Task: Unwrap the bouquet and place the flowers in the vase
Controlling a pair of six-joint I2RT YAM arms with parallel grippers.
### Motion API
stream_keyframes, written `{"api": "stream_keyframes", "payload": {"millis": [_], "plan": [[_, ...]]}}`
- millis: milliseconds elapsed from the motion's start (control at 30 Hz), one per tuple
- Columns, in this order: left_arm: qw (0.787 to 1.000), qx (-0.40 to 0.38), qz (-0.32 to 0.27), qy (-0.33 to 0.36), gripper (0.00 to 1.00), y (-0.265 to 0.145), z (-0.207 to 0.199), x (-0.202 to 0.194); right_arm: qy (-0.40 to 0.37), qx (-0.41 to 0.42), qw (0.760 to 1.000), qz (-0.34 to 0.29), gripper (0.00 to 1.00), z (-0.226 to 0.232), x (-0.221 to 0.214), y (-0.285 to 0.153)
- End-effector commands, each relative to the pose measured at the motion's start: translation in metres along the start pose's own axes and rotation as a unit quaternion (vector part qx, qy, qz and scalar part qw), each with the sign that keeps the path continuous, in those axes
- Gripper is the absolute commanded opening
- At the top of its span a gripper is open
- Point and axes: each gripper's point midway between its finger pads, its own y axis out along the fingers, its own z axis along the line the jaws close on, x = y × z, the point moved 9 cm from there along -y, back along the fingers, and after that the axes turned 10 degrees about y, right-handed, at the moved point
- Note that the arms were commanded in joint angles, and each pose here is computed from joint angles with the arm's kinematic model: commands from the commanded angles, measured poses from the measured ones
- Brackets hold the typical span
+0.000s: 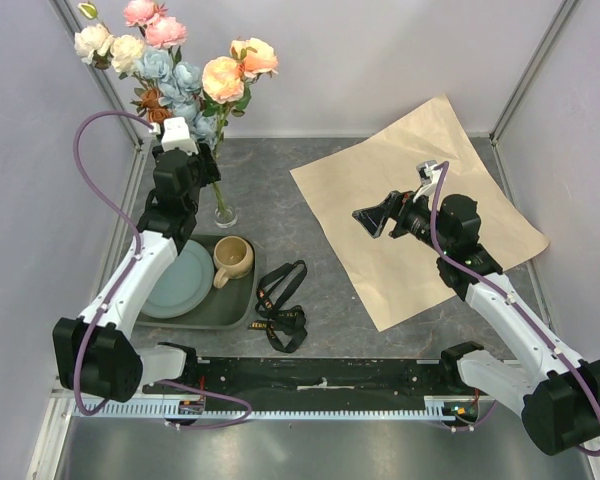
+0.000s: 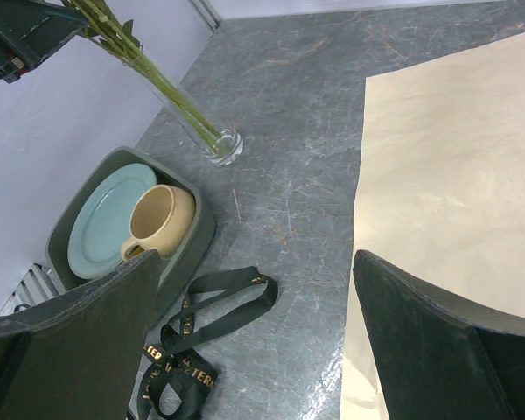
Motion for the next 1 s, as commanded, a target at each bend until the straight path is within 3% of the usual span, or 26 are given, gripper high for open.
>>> {"api": "stream_keyframes", "payload": {"millis": [0, 367, 667, 767, 967], "plan": [[0.999, -0.011, -0.030, -0.034, 0.74, -0.014, 0.002, 0.026, -0.004, 0.017, 1.000, -0.012, 0.98, 0.005, 0.004, 0.001], [0.997, -0.044, -0.013, -0.062, 0.79, -0.032, 0.000, 0.029, 0.011, 0.010, 1.000, -0.012, 0.98, 0.004, 0.004, 0.003], [0.989, -0.102, -0.015, -0.107, 0.81, -0.079, 0.003, 0.035, 0.075, -0.081, 0.993, -0.035, 0.98, -0.006, 0.010, 0.005], [0.981, -0.149, -0.018, -0.124, 0.81, -0.098, -0.001, 0.035, 0.063, -0.094, 0.993, -0.025, 0.98, -0.007, 0.009, 0.002], [0.942, -0.291, -0.019, -0.163, 0.80, -0.143, -0.014, 0.038, 0.017, -0.158, 0.987, -0.018, 0.98, -0.011, 0.013, -0.016]]}}
